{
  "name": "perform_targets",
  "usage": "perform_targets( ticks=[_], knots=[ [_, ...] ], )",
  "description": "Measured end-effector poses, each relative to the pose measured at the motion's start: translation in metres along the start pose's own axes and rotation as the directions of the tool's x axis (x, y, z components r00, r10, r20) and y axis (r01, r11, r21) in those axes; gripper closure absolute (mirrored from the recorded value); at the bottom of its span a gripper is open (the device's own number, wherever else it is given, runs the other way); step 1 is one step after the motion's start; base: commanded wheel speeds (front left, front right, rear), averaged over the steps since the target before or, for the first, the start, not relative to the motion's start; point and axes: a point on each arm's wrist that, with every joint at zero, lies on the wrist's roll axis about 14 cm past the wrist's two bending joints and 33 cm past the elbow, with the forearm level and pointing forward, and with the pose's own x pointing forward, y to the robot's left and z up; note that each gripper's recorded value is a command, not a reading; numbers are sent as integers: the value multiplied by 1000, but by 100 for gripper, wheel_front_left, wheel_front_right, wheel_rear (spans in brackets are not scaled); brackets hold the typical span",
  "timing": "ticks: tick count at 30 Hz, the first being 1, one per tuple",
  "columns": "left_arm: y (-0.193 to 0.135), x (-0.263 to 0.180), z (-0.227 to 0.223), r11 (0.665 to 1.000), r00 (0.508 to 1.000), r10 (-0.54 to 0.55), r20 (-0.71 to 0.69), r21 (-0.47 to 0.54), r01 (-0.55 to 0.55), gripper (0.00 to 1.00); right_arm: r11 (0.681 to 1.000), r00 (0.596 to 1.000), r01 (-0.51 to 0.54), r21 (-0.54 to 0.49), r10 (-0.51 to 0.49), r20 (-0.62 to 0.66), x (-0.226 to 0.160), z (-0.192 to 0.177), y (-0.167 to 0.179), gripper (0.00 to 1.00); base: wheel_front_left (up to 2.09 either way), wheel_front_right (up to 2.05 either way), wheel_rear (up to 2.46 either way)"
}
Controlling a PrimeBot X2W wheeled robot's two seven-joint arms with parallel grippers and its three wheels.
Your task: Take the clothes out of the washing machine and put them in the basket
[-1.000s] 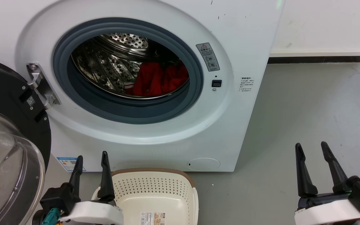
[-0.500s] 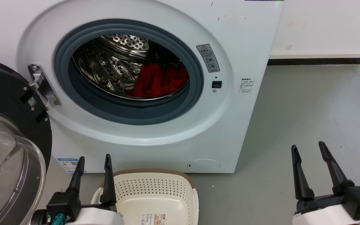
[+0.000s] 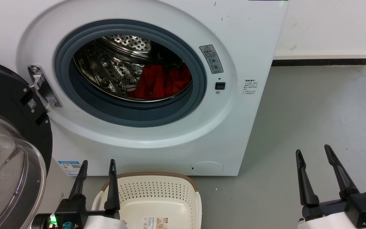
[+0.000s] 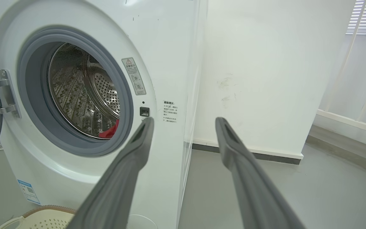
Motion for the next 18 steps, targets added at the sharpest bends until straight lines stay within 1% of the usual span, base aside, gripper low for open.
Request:
perform_targets(
  ticks=[18],
  knots=[
    [2, -3, -7, 1000, 1000, 8, -23, 0, -8, 0, 1000, 1000, 4, 12, -4, -27, -2, -9, -1, 0, 0, 0, 0]
  ],
)
